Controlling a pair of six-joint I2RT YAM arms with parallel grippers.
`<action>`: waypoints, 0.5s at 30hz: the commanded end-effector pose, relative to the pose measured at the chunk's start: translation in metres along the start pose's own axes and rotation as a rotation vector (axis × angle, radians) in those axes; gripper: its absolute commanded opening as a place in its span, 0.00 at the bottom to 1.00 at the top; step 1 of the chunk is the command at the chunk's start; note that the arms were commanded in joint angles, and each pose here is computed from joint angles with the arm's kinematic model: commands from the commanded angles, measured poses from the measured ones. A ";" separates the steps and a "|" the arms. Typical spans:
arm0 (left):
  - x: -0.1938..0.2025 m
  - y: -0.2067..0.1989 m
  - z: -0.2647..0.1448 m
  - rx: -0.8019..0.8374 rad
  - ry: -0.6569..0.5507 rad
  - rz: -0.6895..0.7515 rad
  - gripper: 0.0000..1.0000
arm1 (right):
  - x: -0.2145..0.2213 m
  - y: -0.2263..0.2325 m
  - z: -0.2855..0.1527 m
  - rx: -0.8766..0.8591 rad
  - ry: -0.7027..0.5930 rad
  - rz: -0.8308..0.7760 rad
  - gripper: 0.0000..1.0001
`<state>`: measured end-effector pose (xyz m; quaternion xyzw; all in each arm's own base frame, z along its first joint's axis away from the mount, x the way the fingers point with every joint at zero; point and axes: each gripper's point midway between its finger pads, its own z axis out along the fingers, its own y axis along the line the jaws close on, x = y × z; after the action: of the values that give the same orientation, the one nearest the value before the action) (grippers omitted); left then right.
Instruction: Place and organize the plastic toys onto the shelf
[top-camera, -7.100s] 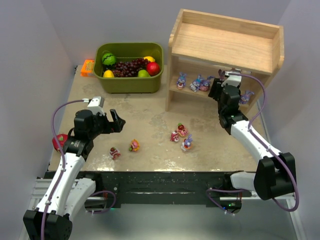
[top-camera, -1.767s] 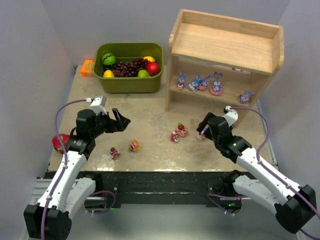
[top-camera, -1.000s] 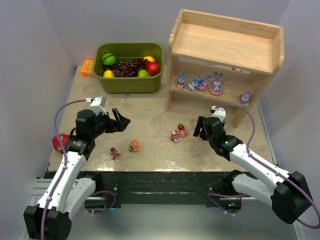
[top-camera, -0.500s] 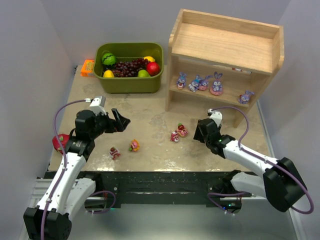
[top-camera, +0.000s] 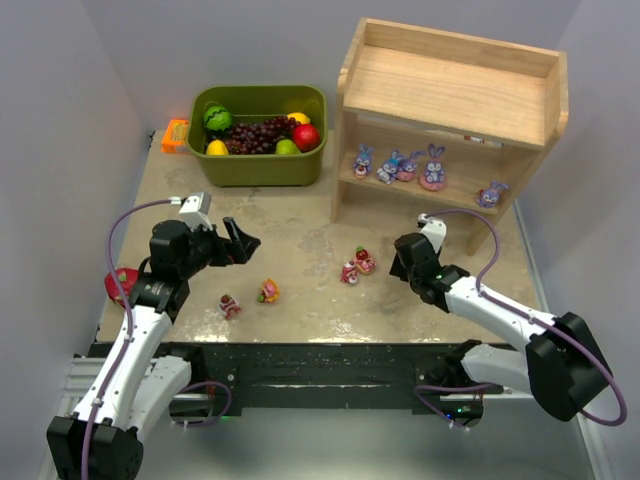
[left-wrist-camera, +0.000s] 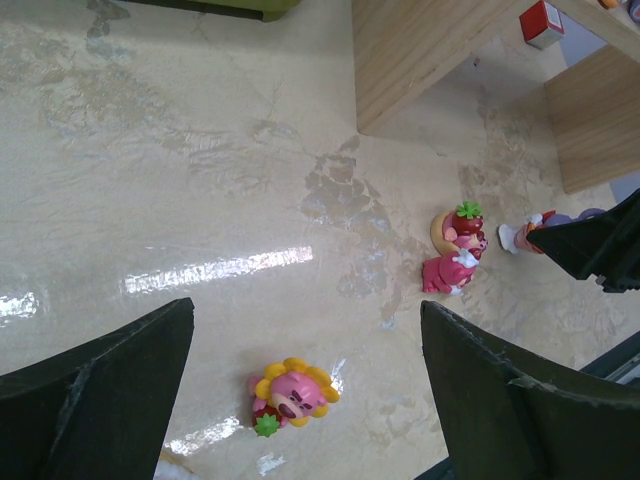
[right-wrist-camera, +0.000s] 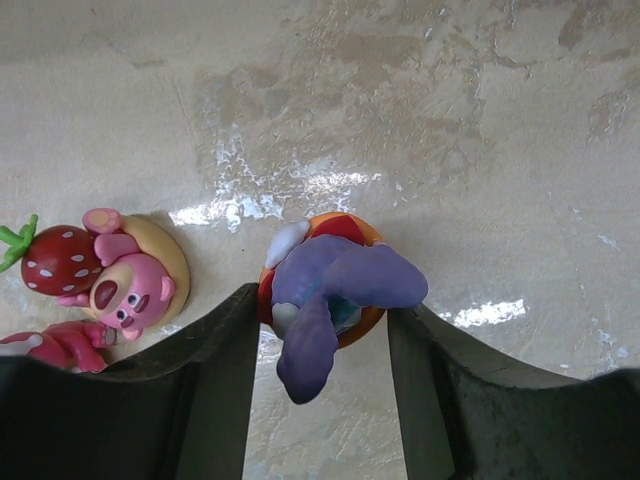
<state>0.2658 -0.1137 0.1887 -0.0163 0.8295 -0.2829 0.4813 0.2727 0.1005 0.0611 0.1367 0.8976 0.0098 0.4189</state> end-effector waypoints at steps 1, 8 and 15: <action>-0.002 -0.004 -0.001 0.022 -0.010 0.018 1.00 | -0.041 0.016 -0.011 -0.014 -0.092 0.103 0.00; -0.002 -0.004 0.000 0.019 -0.011 0.013 1.00 | -0.080 0.009 -0.037 0.083 -0.125 0.184 0.00; -0.001 -0.003 0.001 0.019 -0.007 0.014 0.99 | -0.132 -0.008 -0.086 0.181 -0.185 0.216 0.00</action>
<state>0.2659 -0.1137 0.1887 -0.0163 0.8295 -0.2829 0.4813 0.2964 0.0959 0.1682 0.2252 0.8615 0.0007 0.4551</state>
